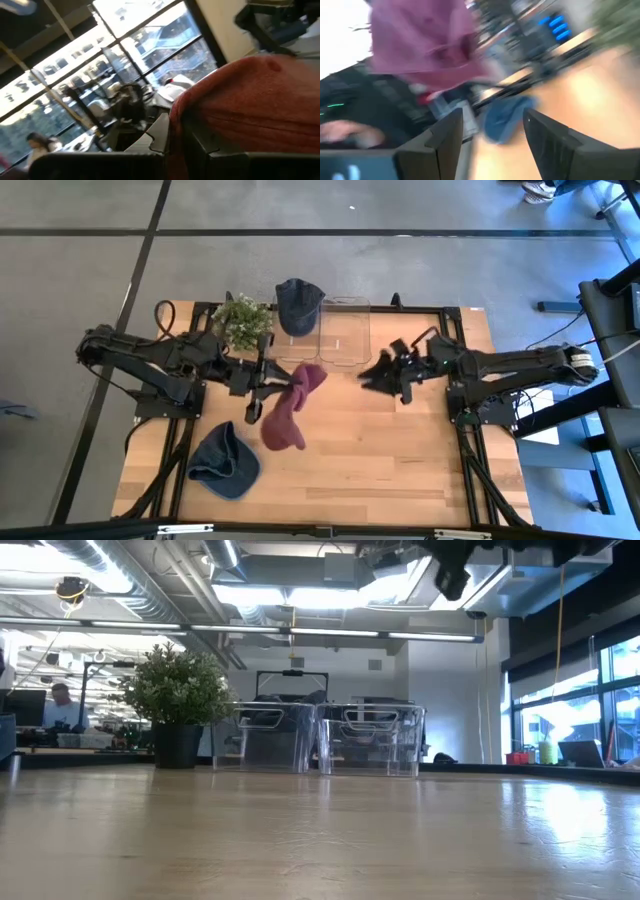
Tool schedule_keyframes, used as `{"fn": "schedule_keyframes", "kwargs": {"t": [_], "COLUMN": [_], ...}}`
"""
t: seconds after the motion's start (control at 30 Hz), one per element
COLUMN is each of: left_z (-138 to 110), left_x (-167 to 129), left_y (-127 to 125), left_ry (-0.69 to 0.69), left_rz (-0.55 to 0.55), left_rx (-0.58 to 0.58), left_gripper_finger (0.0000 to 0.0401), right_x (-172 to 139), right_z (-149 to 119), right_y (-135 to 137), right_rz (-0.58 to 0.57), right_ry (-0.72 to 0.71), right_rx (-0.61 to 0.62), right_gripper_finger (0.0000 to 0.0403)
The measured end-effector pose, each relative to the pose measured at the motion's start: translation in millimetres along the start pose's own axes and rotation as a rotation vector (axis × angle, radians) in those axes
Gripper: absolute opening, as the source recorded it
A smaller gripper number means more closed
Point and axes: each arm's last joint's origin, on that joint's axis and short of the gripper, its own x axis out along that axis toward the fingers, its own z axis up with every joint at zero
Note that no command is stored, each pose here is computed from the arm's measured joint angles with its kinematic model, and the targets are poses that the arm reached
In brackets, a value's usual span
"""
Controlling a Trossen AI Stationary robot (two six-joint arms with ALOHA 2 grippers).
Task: Pick & Place hat
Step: Put the red cap into the right transparent bin
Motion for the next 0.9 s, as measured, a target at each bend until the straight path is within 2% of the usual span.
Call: {"fn": "schedule_keyframes", "kwargs": {"t": [0.2,0.3,0.43,0.57,0.77,0.9], "left_z": [-13,-29,-58,-85,-134,-166], "left_x": [17,34,59,75,96,102], "left_y": [30,50,80,110,135,144], "left_ry": [0.143,0.255,0.463,0.614,0.765,0.875], "left_rz": [0.082,0.135,0.281,0.396,0.434,0.466], "left_rx": [-0.029,-0.073,-0.138,-0.183,-0.242,-0.254], "left_gripper_finger": [0.0026,0.0026,0.0026,0.0026,0.0026,0.0026], "right_x": [-32,-42,-48,-48,-48,-48], "right_z": [16,22,24,23,14,11], "right_y": [5,10,13,12,4,1], "right_rz": [-0.245,-0.292,-0.303,-0.316,-0.411,-0.455], "right_ry": [-0.182,-0.242,-0.262,-0.239,-0.14,-0.122], "right_rx": [-0.231,-0.307,-0.377,-0.408,-0.421,-0.395], "right_gripper_finger": [0.021,0.021,0.021,0.021,0.021,0.021]}}
